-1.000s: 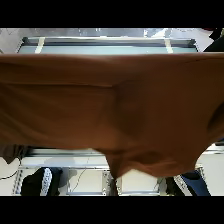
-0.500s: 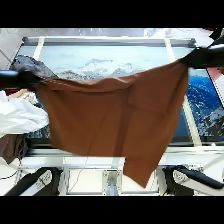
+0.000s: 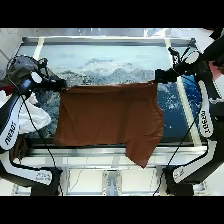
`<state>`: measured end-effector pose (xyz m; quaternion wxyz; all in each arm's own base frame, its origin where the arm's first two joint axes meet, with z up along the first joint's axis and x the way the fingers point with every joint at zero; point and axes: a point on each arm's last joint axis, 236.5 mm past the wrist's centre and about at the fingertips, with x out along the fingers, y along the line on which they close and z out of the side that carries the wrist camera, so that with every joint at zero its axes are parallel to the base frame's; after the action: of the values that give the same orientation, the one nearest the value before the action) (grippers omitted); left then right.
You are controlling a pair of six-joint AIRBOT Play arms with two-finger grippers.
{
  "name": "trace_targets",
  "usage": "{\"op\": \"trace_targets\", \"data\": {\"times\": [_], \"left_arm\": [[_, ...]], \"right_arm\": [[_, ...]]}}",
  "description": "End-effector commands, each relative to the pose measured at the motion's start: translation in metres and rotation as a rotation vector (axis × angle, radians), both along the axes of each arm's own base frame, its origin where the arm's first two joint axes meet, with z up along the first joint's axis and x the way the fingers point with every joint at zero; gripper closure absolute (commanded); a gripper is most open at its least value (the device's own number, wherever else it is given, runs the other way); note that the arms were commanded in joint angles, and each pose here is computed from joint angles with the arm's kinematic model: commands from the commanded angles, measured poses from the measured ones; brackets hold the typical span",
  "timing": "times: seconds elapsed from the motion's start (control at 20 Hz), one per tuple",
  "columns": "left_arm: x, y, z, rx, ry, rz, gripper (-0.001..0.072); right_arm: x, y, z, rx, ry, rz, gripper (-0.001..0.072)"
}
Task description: Fold the shirts.
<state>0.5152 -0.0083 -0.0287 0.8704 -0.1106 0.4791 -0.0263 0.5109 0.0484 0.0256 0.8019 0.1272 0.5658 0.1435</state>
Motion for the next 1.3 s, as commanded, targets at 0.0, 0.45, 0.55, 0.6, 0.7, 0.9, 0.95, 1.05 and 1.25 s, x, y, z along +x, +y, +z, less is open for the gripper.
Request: {"op": "trace_targets", "data": {"times": [0.0, 0.45, 0.55, 0.6, 0.7, 0.9, 0.95, 1.05, 1.25], "left_arm": [[0.011, 0.007, 0.015, 0.013, -0.066, 0.034, 0.0697], [-0.089, -0.015, -0.005, 0.011, 0.253, -0.151, 0.0697], [-0.102, -0.016, -0.020, 0.005, 0.294, -0.151, 0.0697], [-0.105, -0.016, -0.024, 0.004, 0.300, -0.148, 0.0697], [-0.108, -0.016, -0.031, 0.004, 0.306, -0.144, 0.0697], [-0.108, -0.016, -0.034, 0.004, 0.307, -0.143, 0.0697], [-0.108, -0.017, -0.034, 0.001, 0.306, -0.142, 0.0684], [-0.107, -0.021, -0.030, -0.020, 0.297, -0.137, 0.0149], [-0.115, -0.035, 0.020, -0.095, 0.223, -0.131, 0.0000]], "right_arm": [[-0.012, -0.010, 0.000, -0.056, 0.053, 0.036, 0.0697], [-0.102, -0.010, -0.012, -0.096, 0.265, 0.145, 0.0698], [-0.129, -0.008, -0.044, -0.083, 0.357, 0.142, 0.0698], [-0.136, -0.007, -0.059, -0.079, 0.376, 0.130, 0.0698], [-0.140, -0.004, -0.083, -0.063, 0.382, 0.101, 0.0698], [-0.130, -0.003, -0.095, -0.057, 0.335, 0.065, 0.0697], [-0.130, -0.002, -0.095, -0.051, 0.333, 0.063, 0.0685], [-0.139, 0.002, -0.089, -0.033, 0.368, 0.082, 0.0390], [-0.161, -0.023, -0.045, -0.119, 0.402, 0.129, 0.0340]]}}
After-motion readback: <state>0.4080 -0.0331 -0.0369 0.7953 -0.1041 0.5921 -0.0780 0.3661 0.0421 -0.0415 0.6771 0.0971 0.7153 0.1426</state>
